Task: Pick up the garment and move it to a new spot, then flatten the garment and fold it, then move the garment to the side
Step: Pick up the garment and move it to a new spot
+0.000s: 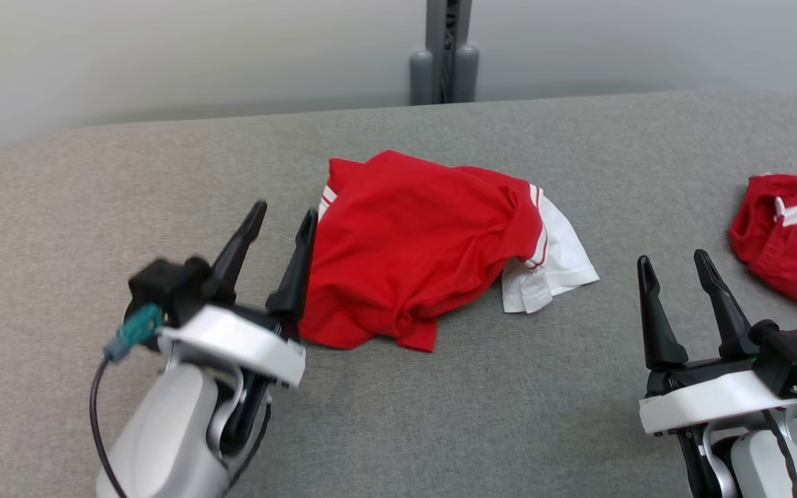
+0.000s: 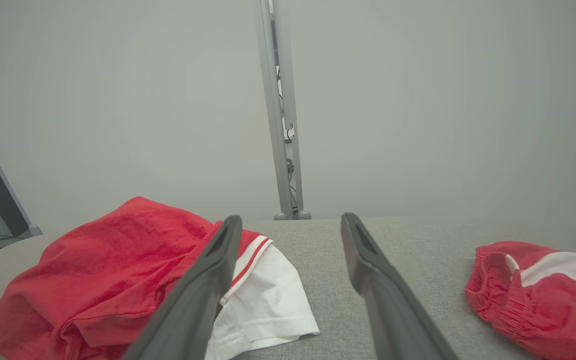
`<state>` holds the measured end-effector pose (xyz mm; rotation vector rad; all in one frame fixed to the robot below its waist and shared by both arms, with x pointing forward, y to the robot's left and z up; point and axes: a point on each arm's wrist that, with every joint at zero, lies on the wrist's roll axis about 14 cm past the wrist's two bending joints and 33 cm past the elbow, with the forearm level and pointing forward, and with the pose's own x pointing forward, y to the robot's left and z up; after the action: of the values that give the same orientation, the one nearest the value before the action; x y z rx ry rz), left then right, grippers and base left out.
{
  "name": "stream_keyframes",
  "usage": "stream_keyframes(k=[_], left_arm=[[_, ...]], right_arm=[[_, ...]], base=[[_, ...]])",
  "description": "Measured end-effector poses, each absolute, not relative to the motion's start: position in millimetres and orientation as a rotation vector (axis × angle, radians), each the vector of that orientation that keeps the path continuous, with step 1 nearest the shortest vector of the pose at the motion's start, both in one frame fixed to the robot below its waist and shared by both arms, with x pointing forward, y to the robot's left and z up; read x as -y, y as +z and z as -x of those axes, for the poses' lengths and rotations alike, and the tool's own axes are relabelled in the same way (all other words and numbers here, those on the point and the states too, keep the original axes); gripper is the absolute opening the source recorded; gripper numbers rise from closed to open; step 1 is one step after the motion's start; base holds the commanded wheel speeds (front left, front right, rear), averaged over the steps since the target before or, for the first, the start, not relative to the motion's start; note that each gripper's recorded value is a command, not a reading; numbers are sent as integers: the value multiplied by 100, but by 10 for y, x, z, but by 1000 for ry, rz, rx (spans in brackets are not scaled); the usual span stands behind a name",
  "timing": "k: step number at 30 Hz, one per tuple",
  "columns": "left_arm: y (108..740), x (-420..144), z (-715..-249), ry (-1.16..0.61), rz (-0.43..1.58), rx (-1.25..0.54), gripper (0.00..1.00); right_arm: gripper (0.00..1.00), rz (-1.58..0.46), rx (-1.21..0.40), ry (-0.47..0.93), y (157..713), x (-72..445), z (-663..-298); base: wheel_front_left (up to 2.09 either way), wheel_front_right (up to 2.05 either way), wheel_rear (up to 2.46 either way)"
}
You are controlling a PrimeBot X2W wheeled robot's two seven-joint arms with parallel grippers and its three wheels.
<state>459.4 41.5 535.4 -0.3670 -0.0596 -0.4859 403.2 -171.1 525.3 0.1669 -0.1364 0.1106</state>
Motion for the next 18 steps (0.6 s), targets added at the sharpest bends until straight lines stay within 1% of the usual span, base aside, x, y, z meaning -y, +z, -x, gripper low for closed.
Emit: stream_keyframes(k=[7,13,18], left_arm=[[5209,-848,-4221,-319,391,72,100],[5035,-948,-3951,-275,374,37,100],[5041,-890,-3899,-290,404,34,100]], right_arm=[[100,-163,148,146,5303,1612,-3994],[100,-164,138,161,5276,1563,-3954],[100,-161,136,166,5273,1558,-3953]], base=[[0,0,0],[0,0,0],[0,0,0]])
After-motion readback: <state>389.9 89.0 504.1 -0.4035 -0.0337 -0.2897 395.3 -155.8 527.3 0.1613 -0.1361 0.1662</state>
